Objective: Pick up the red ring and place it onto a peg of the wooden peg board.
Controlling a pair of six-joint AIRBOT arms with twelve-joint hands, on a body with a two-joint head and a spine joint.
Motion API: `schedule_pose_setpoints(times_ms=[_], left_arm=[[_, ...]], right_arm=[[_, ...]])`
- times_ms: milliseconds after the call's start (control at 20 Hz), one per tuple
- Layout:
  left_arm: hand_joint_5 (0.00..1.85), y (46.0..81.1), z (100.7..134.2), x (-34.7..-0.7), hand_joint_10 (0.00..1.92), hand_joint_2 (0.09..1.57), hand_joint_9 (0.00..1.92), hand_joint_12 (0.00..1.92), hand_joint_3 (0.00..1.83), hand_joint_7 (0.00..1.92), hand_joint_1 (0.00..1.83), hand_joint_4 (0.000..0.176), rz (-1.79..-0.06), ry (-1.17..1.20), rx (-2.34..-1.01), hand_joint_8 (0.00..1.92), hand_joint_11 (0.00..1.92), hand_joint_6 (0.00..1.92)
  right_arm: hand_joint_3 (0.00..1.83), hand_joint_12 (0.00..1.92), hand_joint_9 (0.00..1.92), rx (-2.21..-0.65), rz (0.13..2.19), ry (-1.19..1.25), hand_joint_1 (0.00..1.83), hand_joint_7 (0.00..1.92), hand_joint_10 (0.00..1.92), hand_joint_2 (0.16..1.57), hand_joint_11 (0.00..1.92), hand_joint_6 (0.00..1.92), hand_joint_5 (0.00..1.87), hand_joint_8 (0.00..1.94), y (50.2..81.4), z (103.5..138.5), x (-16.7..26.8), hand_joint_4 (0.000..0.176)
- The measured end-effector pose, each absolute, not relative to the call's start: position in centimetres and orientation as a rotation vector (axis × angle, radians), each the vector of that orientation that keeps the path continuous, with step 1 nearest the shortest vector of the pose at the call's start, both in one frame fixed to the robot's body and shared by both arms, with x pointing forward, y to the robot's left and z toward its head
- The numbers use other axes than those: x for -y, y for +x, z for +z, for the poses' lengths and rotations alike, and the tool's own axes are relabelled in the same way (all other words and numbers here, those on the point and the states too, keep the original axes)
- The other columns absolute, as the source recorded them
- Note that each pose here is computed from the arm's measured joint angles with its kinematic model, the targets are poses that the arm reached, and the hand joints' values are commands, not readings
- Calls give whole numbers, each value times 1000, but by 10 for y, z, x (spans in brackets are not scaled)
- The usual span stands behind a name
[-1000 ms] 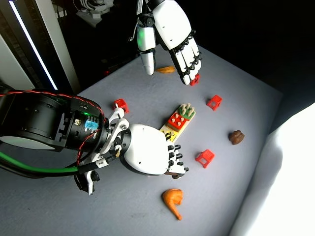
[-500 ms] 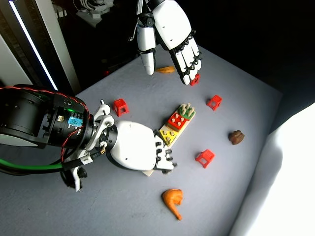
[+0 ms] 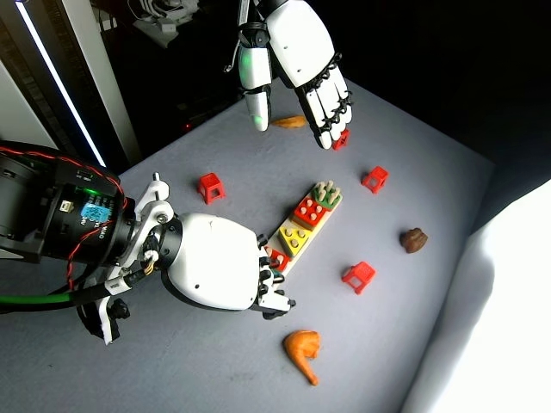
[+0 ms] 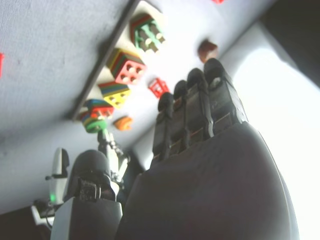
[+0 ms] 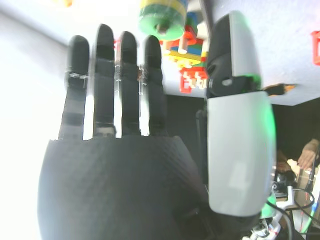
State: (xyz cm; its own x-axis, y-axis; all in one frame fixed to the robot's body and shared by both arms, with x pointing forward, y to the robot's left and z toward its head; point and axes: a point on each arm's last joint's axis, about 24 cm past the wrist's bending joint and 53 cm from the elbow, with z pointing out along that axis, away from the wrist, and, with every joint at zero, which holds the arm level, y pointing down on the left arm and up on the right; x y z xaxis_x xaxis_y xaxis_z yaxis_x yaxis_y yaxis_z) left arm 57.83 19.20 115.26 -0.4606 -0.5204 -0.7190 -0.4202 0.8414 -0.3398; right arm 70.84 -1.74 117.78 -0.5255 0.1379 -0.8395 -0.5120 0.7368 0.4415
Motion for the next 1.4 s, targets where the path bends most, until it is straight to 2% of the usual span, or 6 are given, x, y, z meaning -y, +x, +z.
schedule_pose_setpoints(times_ms=[450, 500, 600, 800, 900, 1400], left_arm=[[141, 579, 1153, -194, 2, 1245, 117, 255, 0, 134, 31, 0, -135, -687, -2113, 3, 0, 3], [135, 579, 1153, -194, 2, 1244, 121, 274, 0, 134, 20, 0, -135, -687, -2113, 2, 0, 1], [125, 579, 1153, -194, 1, 1251, 106, 222, 2, 119, 4, 0, -133, -688, -2113, 1, 0, 0], [115, 579, 1153, -195, 3, 1253, 110, 252, 2, 118, 5, 0, -131, -689, -2112, 4, 0, 3], [131, 579, 1154, -195, 5, 1254, 121, 256, 0, 131, 38, 0, -132, -690, -2111, 5, 0, 5], [133, 580, 1155, -194, 3, 1245, 116, 247, 0, 133, 50, 0, -134, -689, -2108, 1, 0, 0]], right_arm=[[4, 938, 340, -1927, 826, -186, 712, 339, 23, 996, 0, 11, 310, 12, 681, 1218, 91, 0], [1, 1267, 592, -1938, 818, -161, 506, 655, 436, 1038, 242, 214, 591, 281, 677, 1217, 103, 0], [10, 1895, 1170, -1949, 798, -118, 326, 1077, 1862, 1161, 1371, 1853, 925, 1875, 669, 1221, 128, 20], [0, 1921, 1739, -1928, 752, -45, 758, 1674, 1921, 1480, 1882, 1921, 1467, 1941, 656, 1230, 173, 73], [7, 1921, 1708, -1943, 723, -17, 753, 1638, 1921, 1519, 1852, 1921, 1440, 1941, 651, 1227, 191, 172], [0, 1921, 1637, -1882, 761, -39, 1002, 1553, 1921, 1397, 1764, 1921, 1436, 1941, 645, 1241, 177, 162]])
